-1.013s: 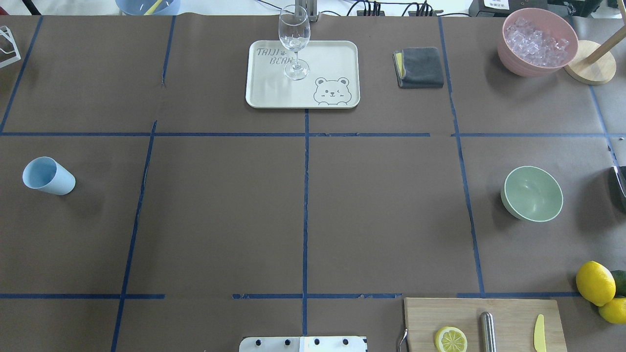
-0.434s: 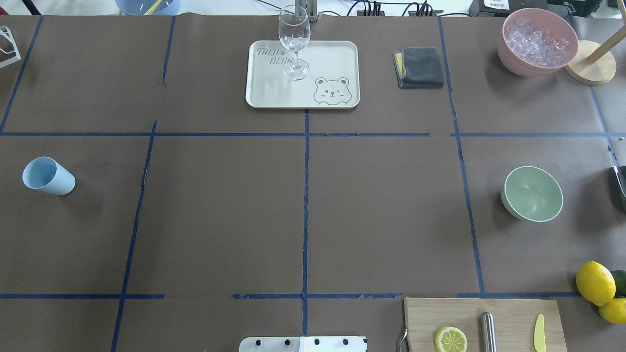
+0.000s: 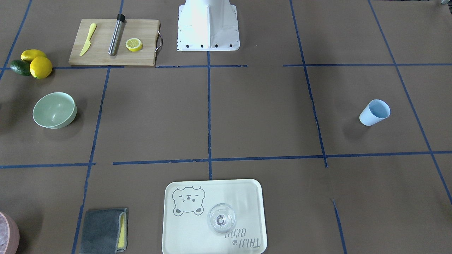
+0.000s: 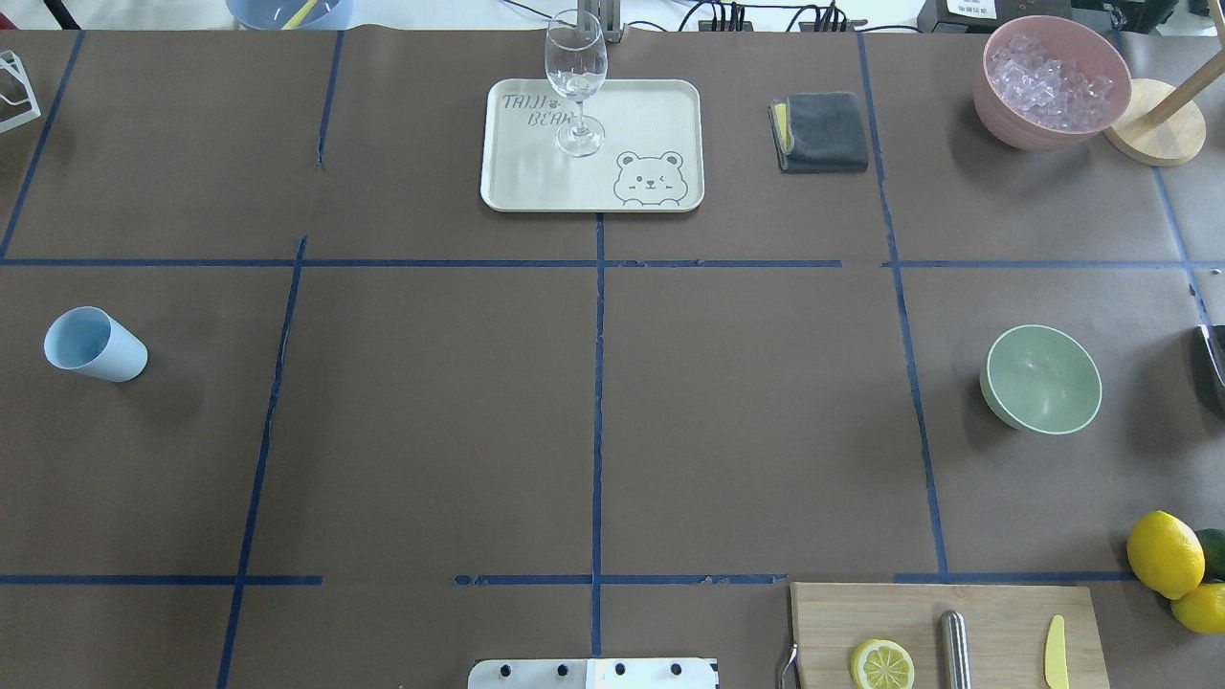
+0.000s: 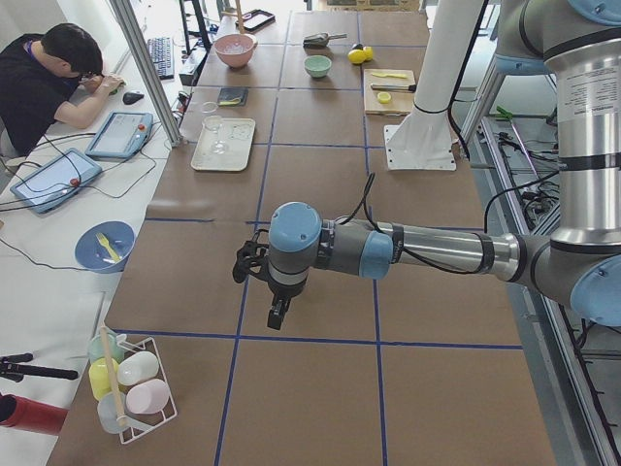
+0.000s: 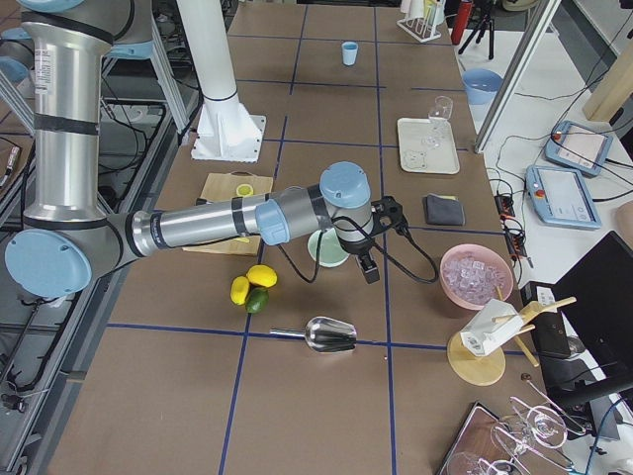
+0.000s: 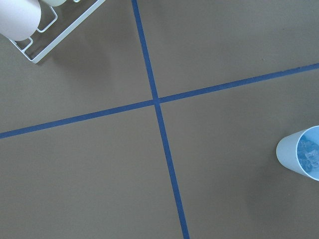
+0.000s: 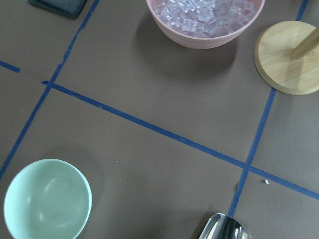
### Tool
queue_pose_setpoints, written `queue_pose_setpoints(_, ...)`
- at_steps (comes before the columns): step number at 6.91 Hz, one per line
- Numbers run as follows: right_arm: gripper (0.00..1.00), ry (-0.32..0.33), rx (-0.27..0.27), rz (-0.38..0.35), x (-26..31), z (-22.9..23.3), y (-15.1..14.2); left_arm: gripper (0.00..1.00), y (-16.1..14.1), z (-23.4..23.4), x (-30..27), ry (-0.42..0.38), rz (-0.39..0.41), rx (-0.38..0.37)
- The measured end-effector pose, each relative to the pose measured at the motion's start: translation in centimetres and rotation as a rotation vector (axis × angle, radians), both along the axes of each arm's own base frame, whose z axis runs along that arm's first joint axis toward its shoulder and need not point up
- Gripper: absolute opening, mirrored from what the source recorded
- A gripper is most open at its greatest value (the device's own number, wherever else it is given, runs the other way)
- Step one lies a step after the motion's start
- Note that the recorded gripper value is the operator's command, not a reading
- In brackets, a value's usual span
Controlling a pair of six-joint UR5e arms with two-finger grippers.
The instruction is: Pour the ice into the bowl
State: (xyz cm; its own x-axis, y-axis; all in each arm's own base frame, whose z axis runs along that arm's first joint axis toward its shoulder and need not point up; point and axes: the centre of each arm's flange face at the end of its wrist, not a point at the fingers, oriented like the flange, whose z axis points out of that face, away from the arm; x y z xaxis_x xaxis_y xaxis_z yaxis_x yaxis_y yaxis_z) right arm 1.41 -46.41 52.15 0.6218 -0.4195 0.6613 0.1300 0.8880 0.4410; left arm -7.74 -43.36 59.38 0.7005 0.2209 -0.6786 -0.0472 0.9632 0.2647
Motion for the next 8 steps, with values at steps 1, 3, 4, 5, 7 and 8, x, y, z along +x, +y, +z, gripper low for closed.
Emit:
queue_pose_setpoints(1, 0.97, -0.015, 0.010, -0.077, -3.9, -0.5, -0.2, 1.00, 0.0, 0.0, 0.0, 0.000, 0.000, 0.000)
queue_pose_setpoints(3, 0.94, -0.024, -0.023, -0.176, -9.6, -0.3, 0.2, 1.00, 0.0, 0.1, 0.0, 0.000, 0.000, -0.001)
queue_pose_setpoints(4, 0.94, -0.029, -0.054, -0.186, -11.5, -0.1, 0.3, 1.00, 0.0, 0.1, 0.0, 0.000, 0.000, -0.001)
queue_pose_setpoints(5, 0.96, -0.041, -0.062, -0.183, -13.2, 0.7, 0.1, 1.00, 0.1, 0.1, 0.0, 0.000, 0.000, -0.001)
queue_pose_setpoints(7, 0.93, -0.080, -0.048, -0.143, -17.1, 4.8, -0.9, 1.00, 0.1, 0.2, 0.0, -0.001, 0.000, -0.002)
queue_pose_setpoints(8, 0.70, -0.083, -0.038, -0.108, -18.9, 7.1, -1.0, 1.00, 0.2, 0.2, 0.0, 0.000, 0.000, -0.003)
